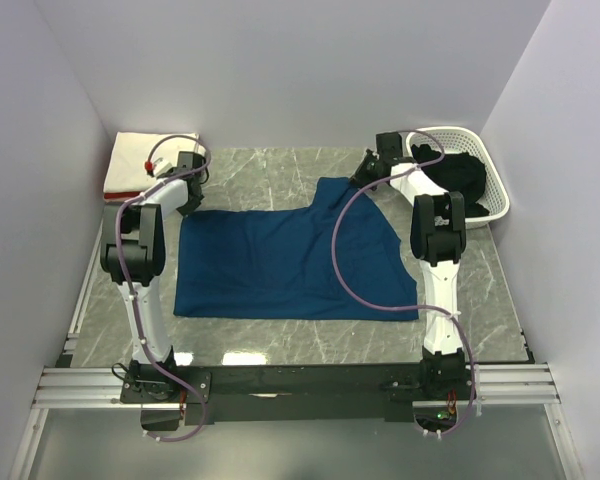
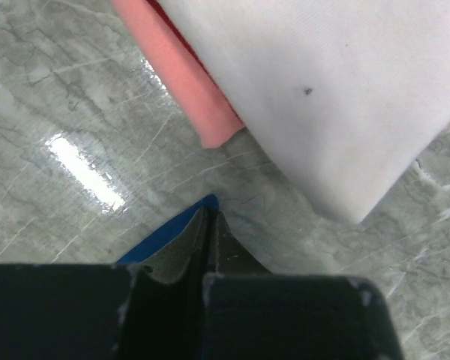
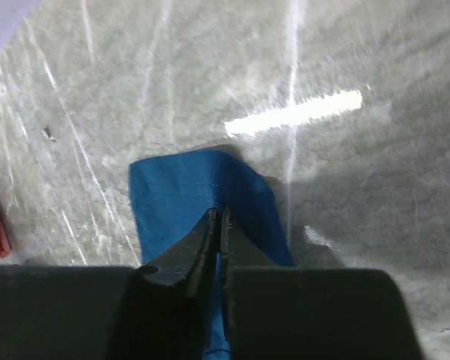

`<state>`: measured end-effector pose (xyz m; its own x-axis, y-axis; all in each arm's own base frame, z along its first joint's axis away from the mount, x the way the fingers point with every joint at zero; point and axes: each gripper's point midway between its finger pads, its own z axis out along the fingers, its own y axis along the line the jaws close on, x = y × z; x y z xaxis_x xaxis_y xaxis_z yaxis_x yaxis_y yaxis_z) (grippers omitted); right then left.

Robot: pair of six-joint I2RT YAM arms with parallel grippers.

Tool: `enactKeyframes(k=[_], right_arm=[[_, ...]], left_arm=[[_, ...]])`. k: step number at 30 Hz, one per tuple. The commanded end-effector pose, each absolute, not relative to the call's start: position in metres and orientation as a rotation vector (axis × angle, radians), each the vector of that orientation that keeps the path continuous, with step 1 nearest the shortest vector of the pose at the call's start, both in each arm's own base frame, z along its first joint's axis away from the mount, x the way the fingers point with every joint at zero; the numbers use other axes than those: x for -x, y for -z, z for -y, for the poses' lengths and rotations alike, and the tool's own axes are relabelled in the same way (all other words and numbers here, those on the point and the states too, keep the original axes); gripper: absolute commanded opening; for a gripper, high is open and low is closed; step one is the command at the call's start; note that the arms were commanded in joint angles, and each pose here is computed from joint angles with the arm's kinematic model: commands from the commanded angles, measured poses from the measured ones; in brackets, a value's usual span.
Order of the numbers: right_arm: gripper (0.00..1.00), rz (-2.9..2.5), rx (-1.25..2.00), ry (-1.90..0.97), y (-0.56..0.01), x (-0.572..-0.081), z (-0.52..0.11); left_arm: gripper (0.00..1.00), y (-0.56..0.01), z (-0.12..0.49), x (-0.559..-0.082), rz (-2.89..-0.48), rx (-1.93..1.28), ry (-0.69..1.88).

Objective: Fold and stack the t-shirts
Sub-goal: Fold the tshirt

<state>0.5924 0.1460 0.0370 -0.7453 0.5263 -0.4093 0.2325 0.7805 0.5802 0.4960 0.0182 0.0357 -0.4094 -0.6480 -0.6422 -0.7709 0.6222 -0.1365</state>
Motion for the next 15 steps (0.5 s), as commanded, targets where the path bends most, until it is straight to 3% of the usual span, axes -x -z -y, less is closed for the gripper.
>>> enactKeyframes(k=[1,4,15], right_arm=[[0.05,-2.29,-0.488,-0.689,-0.09,-0.611,-0.147],[0.0,-2.254,-0.456,-0.673,-0.11,-0.612,-0.145],[0.0,-2.191,-0.401,-0.513,-0.157,-0.59,-0.122]], left_arm=[[0.01,-0.068,-0.022,-0.5,-2.113,1.086,-0.193],[0.01,-0.074,-0.023,-0.501,-2.098,1.084,-0.182],[0.01,-0.089,-0.026,-0.5,-2.071,1.075,-0.152]])
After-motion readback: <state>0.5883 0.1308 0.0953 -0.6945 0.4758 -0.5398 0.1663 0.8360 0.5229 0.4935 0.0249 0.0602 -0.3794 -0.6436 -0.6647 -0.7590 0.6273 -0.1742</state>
